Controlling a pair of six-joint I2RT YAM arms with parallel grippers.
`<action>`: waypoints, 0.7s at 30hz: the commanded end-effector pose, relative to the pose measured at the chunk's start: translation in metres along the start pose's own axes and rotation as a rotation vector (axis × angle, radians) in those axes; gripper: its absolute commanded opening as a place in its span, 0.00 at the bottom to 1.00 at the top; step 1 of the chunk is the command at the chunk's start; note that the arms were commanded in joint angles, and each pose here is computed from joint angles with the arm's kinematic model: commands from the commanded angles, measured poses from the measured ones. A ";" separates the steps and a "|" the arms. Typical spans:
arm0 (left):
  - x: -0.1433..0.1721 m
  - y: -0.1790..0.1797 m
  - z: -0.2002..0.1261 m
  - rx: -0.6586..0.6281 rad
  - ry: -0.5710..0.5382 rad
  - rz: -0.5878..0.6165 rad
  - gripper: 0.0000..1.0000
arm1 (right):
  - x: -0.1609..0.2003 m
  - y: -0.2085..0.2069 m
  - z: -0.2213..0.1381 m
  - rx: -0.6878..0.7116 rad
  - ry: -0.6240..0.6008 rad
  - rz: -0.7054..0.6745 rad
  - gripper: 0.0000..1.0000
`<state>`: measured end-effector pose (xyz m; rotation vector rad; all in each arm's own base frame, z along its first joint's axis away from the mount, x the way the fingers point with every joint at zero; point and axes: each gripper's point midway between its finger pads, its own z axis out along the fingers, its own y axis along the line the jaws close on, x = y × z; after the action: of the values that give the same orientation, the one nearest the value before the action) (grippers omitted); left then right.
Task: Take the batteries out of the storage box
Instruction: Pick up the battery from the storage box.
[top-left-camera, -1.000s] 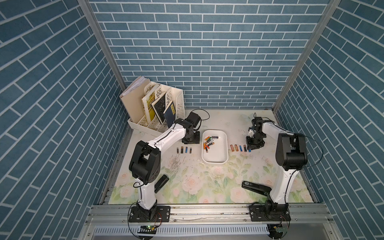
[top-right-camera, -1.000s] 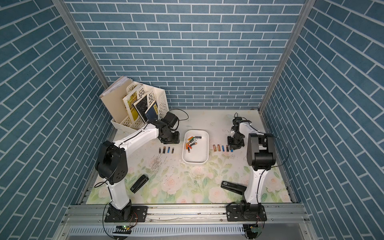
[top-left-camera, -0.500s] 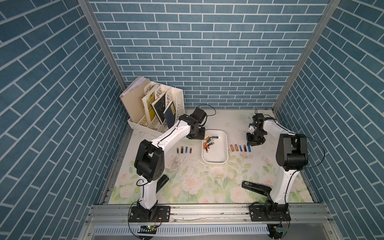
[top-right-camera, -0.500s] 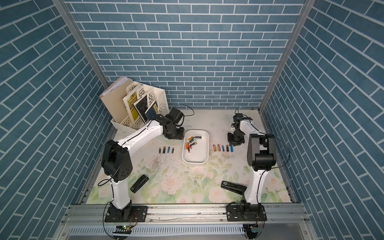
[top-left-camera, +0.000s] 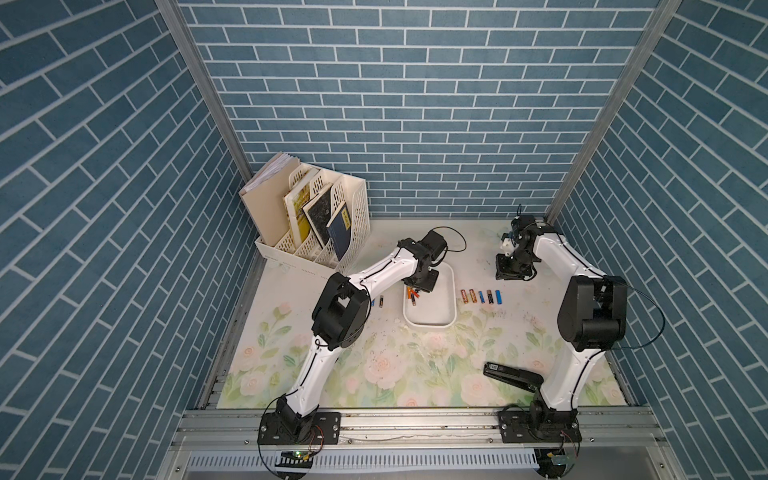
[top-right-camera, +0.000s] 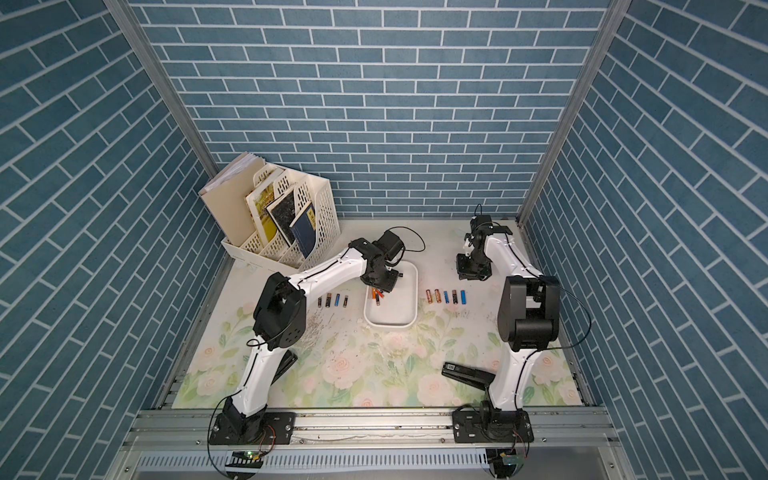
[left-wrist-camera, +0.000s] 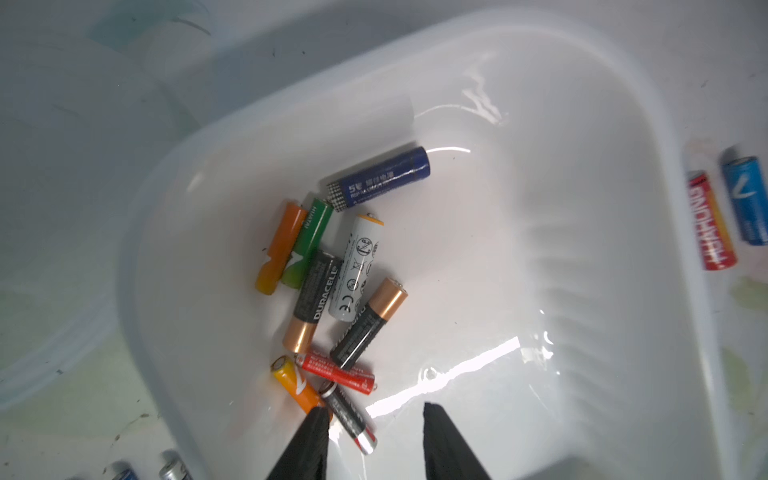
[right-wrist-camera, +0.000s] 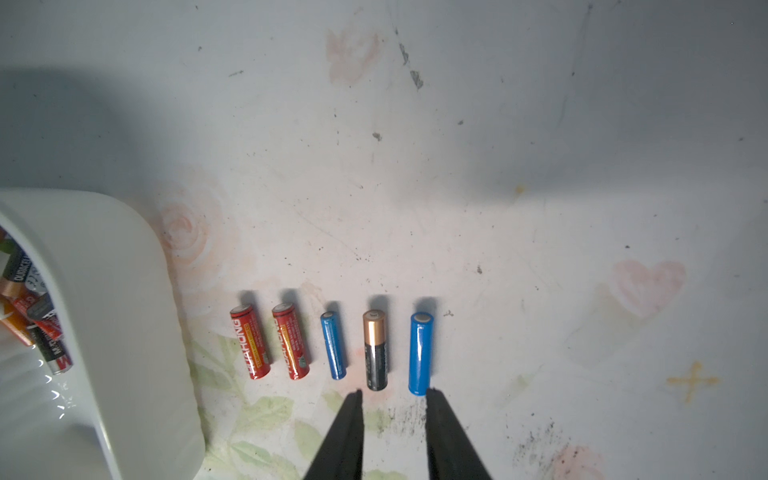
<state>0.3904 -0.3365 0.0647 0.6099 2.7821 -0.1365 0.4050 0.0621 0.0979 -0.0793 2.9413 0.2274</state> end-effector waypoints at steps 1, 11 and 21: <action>0.000 0.001 0.009 -0.019 0.001 0.030 0.42 | 0.004 0.006 -0.015 -0.013 -0.003 -0.002 0.29; -0.004 0.001 0.030 -0.032 -0.008 0.034 0.41 | 0.005 0.006 -0.016 -0.015 -0.001 -0.006 0.29; -0.005 0.000 0.046 -0.038 0.023 0.047 0.39 | 0.008 0.006 -0.015 -0.016 0.005 -0.007 0.29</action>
<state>0.4077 -0.3464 0.0256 0.6471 2.7730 -0.0903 0.4014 0.0629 0.0981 -0.0792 2.9536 0.2366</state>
